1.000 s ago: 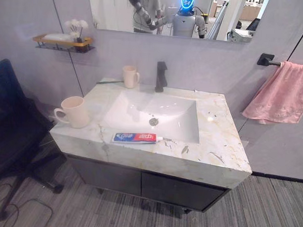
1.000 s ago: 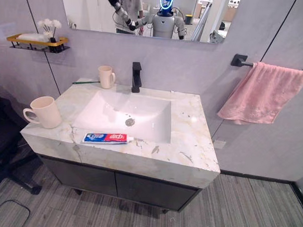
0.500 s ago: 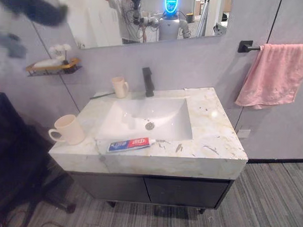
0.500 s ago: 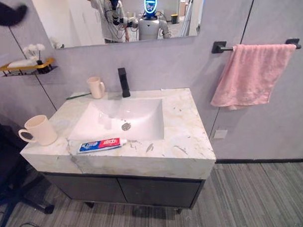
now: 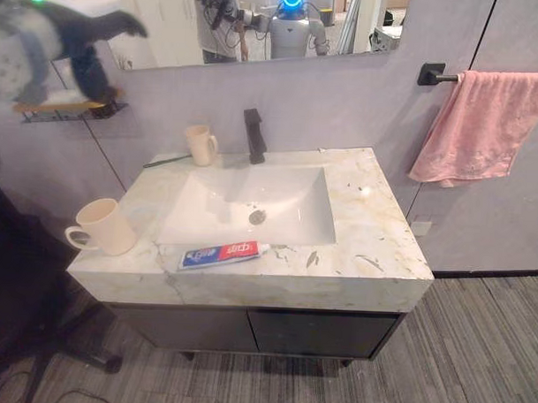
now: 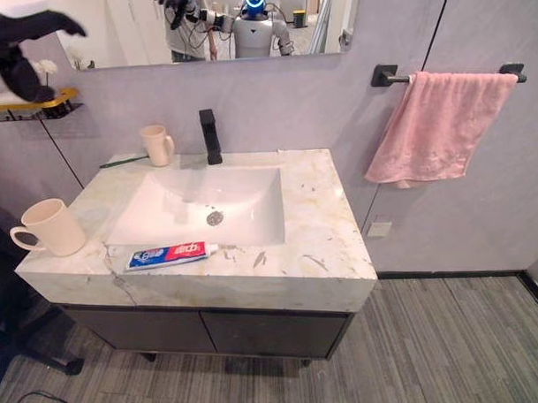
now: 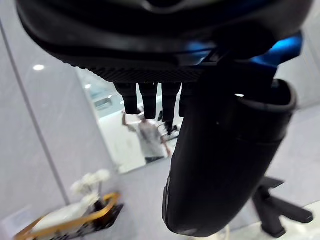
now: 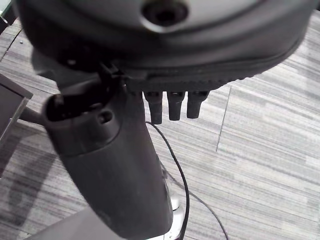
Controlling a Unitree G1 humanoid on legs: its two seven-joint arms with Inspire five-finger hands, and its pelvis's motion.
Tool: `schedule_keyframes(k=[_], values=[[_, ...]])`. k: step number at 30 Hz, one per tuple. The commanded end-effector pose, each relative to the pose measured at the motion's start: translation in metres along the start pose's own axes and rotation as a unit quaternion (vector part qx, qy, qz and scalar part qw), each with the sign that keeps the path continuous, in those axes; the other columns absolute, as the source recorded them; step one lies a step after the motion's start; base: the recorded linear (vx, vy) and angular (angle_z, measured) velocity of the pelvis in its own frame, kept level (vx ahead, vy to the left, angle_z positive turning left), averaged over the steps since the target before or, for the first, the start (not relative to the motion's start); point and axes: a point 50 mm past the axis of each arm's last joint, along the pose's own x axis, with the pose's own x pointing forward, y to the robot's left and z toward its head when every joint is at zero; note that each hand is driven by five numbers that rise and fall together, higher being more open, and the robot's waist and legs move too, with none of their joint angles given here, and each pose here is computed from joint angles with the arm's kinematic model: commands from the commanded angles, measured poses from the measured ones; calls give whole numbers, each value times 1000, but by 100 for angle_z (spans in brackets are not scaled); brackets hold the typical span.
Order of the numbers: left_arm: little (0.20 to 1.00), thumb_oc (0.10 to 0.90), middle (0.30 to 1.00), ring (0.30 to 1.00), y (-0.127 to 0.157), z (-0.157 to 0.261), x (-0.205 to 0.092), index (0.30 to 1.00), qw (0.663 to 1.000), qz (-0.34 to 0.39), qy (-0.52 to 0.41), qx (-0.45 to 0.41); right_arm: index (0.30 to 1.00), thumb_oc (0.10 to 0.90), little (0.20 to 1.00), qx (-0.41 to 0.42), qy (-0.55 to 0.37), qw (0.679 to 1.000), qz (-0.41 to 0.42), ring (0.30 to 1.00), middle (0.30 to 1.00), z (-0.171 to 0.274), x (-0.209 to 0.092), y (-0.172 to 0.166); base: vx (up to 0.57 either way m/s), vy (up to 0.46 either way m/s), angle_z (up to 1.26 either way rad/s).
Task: Organize the bathroom.
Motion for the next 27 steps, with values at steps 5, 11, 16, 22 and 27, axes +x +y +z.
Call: schedule_keyframes(k=[5,11,16,22,27], values=[[900,800,900,900,33,-20,-6,900,1000,4,11,15,900,800,900,-17,52,998,-44,900,900,-15,0,-23,0,0,0],[900,800,900,900,9,-7,4,900,998,-49,-25,2,900,800,900,-22,58,997,-44,900,900,-15,0,-25,12,5,-3],[900,800,900,900,-16,1,12,900,990,-134,-33,-31,900,800,900,-31,58,997,-46,900,900,-15,0,-25,9,14,-4],[900,800,900,900,-52,12,20,900,973,-206,-46,-91,900,800,900,-40,57,996,-54,900,900,-15,0,-28,7,17,-4],[900,800,900,900,-92,17,28,900,964,-238,-16,-117,900,800,900,-54,61,995,-57,900,900,-14,-1,-28,11,3,-4]])
